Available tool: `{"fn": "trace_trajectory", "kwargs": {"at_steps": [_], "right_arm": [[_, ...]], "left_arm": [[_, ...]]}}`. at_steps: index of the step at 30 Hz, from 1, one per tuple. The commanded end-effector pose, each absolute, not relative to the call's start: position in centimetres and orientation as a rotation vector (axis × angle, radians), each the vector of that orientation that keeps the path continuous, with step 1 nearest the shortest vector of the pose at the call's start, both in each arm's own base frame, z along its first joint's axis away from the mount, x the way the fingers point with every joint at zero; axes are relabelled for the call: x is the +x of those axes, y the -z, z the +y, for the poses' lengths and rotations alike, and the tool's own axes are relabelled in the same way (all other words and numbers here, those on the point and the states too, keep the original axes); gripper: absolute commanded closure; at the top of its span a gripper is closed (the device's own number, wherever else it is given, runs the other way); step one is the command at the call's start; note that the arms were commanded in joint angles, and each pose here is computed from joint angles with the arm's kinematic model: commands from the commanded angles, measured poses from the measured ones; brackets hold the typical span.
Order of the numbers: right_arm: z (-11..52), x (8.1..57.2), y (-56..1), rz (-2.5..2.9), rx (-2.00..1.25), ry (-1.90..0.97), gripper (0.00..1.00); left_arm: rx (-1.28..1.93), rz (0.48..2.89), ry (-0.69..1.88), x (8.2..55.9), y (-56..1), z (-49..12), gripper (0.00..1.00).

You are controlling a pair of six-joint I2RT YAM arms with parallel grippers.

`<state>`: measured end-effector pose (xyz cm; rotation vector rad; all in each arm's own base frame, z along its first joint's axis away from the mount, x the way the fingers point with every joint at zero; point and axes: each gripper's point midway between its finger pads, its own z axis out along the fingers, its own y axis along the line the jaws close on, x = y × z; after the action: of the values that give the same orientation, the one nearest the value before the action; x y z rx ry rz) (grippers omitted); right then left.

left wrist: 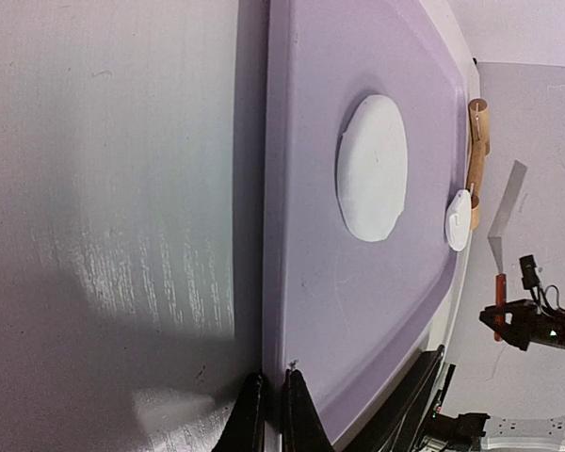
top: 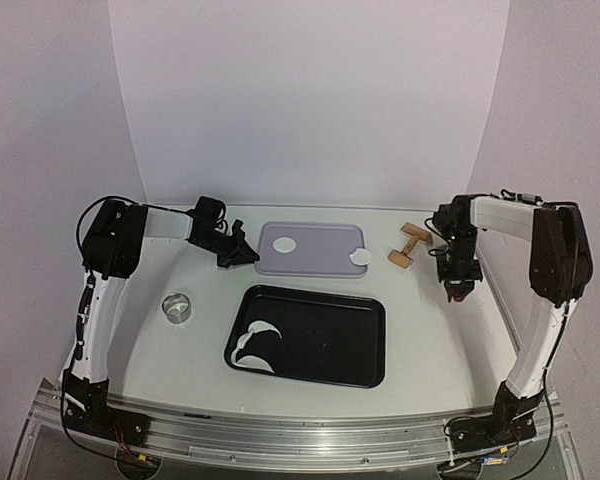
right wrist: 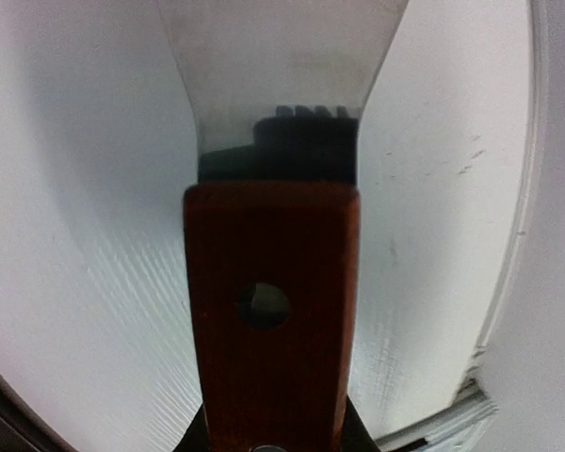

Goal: Roll out the dumpling wrappers from the dough

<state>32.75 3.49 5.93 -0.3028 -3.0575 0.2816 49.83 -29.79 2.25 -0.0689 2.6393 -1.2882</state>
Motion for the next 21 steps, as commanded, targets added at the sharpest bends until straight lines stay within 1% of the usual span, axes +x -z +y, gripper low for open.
{"fn": "trace_trajectory", "kwargs": {"at_steps": [1,3,5,12,18,21], "right_arm": [[4.7,32.4,-13.1,-3.028,0.336,-0.668,1.00],[4.4,32.0,-13.9,-2.890,0.486,-0.757,1.00],[4.1,30.8,-14.3,-2.755,0.545,-0.784,1.00],[6.0,27.1,-13.2,-2.619,0.611,-0.636,1.00],[6.7,27.5,-12.0,-2.590,0.602,-0.606,1.00],[6.2,27.7,-11.2,-2.533,0.610,-0.648,1.00]], "left_arm": [[-0.043,2.627,1.311,49.8,-3.6,-30.0,0.97],[-0.039,2.625,1.316,49.7,-3.8,-30.0,0.97],[-0.037,2.619,1.314,49.6,-4.0,-30.0,0.97],[-0.038,2.616,1.318,49.6,-4.0,-30.0,0.97],[-0.039,2.615,1.319,49.8,-4.1,-30.1,0.97],[-0.046,2.612,1.319,49.8,-4.1,-30.0,0.97]]}}
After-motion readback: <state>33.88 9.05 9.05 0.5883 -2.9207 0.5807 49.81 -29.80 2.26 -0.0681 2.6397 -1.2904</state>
